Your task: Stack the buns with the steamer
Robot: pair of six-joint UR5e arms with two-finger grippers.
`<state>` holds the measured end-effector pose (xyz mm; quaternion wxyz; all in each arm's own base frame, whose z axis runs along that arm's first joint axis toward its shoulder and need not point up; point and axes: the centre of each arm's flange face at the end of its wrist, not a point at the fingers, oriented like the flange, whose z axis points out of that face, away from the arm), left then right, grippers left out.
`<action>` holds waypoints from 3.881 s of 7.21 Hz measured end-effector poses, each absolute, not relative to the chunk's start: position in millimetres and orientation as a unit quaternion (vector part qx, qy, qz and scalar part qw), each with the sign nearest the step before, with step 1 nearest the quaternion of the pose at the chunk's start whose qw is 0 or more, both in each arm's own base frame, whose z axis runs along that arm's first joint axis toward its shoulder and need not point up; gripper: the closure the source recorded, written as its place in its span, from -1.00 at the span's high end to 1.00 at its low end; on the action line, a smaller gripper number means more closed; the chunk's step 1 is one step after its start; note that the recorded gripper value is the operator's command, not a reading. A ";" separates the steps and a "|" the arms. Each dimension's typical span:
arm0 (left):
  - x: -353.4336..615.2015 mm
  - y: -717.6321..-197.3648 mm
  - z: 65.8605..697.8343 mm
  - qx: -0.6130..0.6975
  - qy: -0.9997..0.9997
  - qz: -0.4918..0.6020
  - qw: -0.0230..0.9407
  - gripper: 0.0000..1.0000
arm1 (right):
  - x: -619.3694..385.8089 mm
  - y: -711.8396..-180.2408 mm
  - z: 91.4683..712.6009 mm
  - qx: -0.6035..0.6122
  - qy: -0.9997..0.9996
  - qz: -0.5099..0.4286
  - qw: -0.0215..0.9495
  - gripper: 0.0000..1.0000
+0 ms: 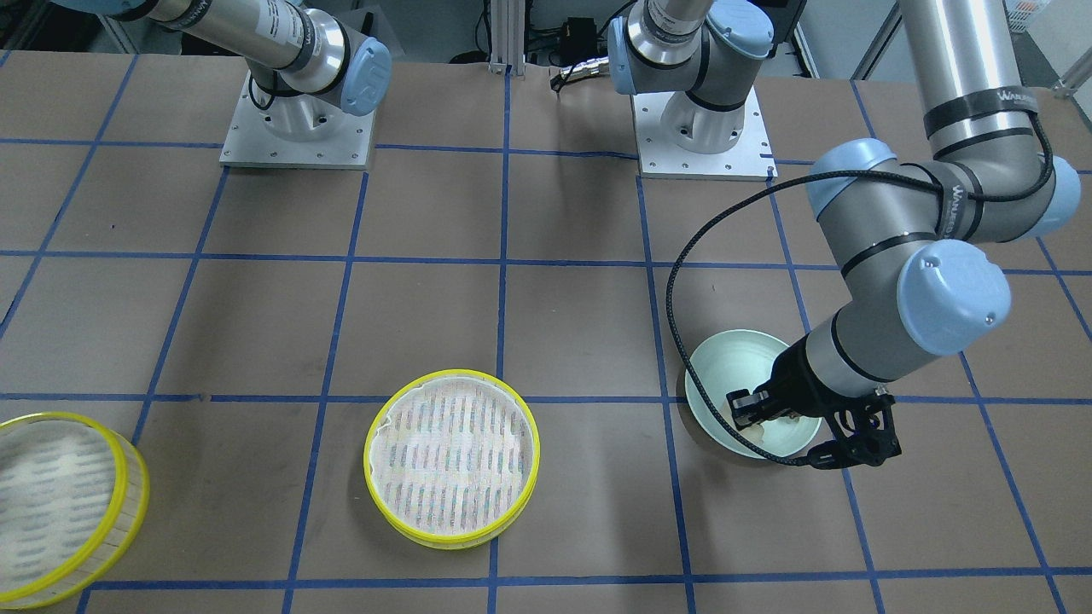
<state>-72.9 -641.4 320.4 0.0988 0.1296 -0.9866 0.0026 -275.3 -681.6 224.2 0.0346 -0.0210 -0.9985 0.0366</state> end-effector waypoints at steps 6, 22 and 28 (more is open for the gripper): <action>-205.5 -666.0 289.3 0.209 -0.935 0.046 0.282 -1.00 | -272.7 -675.9 250.3 -0.041 -0.998 0.043 0.036 -1.00; -255.4 -641.0 276.1 0.291 -0.915 -0.007 0.278 0.97 | -68.7 -648.7 385.5 -0.049 -0.995 0.087 0.027 -1.00; -39.5 -626.8 326.0 0.084 -0.994 0.014 0.067 1.00 | 197.6 -619.9 357.5 -0.129 -0.990 0.063 -0.010 -1.00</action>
